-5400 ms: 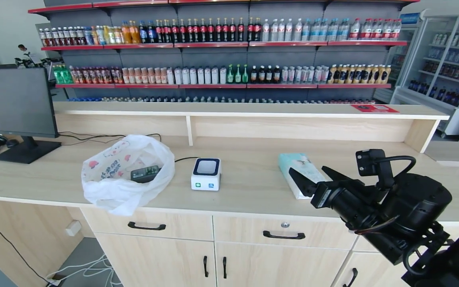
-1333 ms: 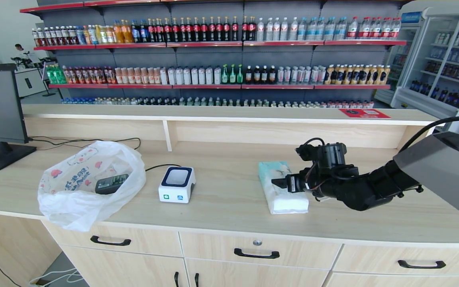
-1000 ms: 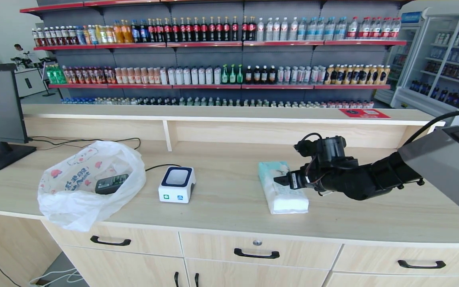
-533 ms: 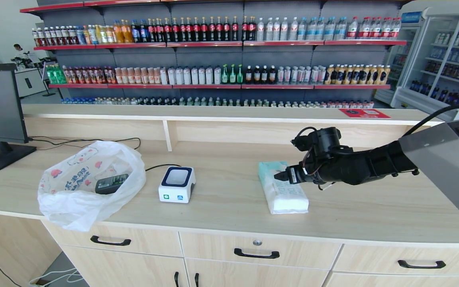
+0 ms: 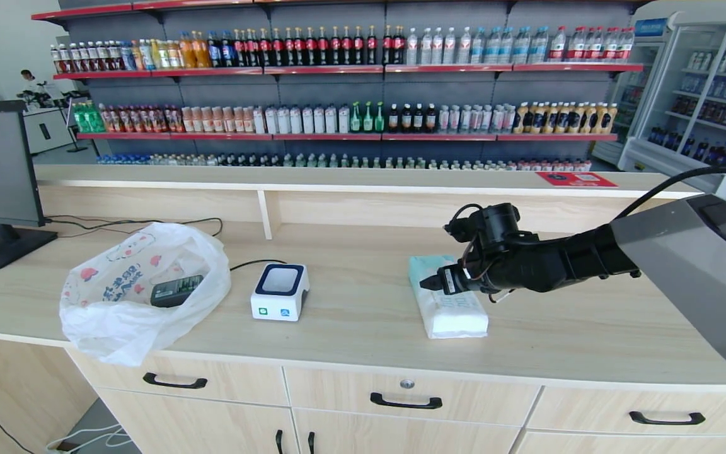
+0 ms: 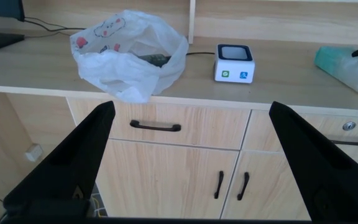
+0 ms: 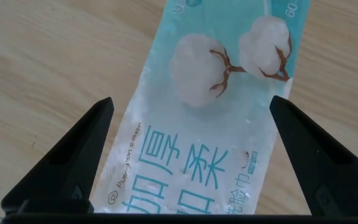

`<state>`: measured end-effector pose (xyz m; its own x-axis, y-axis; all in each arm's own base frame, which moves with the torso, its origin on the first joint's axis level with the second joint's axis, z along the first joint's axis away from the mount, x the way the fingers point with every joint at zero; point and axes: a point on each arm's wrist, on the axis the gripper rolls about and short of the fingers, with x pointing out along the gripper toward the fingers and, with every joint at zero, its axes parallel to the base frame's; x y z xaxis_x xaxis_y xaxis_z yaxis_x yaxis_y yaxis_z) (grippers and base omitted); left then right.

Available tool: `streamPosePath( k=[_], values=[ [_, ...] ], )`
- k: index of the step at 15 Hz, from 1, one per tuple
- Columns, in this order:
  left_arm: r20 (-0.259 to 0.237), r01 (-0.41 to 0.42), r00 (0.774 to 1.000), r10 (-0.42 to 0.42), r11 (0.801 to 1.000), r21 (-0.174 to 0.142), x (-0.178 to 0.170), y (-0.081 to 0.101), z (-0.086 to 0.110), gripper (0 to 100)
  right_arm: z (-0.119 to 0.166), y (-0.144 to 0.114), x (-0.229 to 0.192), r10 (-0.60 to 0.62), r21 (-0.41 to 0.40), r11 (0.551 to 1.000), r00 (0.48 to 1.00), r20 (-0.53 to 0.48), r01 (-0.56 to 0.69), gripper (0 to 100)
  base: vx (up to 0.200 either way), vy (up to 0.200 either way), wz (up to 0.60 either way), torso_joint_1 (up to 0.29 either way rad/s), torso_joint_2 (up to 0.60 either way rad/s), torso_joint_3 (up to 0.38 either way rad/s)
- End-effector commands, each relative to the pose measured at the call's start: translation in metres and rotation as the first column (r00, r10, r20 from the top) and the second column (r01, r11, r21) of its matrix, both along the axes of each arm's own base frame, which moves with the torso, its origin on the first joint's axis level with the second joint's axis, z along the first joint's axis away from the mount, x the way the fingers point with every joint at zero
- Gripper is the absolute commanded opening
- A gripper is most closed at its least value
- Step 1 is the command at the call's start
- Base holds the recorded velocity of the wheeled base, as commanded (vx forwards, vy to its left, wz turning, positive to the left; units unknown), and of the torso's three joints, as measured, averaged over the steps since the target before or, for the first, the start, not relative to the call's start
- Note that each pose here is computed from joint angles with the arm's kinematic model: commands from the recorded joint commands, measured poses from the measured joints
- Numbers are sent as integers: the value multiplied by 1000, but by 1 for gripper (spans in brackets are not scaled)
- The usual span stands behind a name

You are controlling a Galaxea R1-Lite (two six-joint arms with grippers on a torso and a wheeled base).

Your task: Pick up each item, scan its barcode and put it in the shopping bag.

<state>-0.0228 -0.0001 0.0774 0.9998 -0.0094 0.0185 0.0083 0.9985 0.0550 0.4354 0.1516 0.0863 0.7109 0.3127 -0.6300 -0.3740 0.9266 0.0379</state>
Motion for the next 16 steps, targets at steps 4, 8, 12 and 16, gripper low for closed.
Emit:
streamPosePath(
  k=[4, 8, 12, 16],
  values=[
    [-2, 0, 1000, 0, 1000, -3, 0, 0, 0, 100, -16, 4, 3, 4, -4, 1000, 1000, -21, -4, 100, 0, 0, 0, 0, 0, 0],
    [-6, 0, 1000, 0, 1000, 0, 0, 0, -1, 100, -26, 8, 4, 11, -13, 1000, 999, -39, -12, 100, 0, 0, 0, 0, 0, 0],
    [-9, 0, 1000, 0, 1000, -1, 0, 0, -1, 100, -37, 6, 6, 5, -24, 1000, 998, -67, -6, 100, 0, 0, 0, 0, 0, 0],
    [-11, 0, 1000, 0, 1000, 0, 0, 0, -1, 100, -43, 4, 12, -4, -25, 1000, 998, -67, 2, 100, 0, 0, 0, 0, 0, 0]
  ],
)
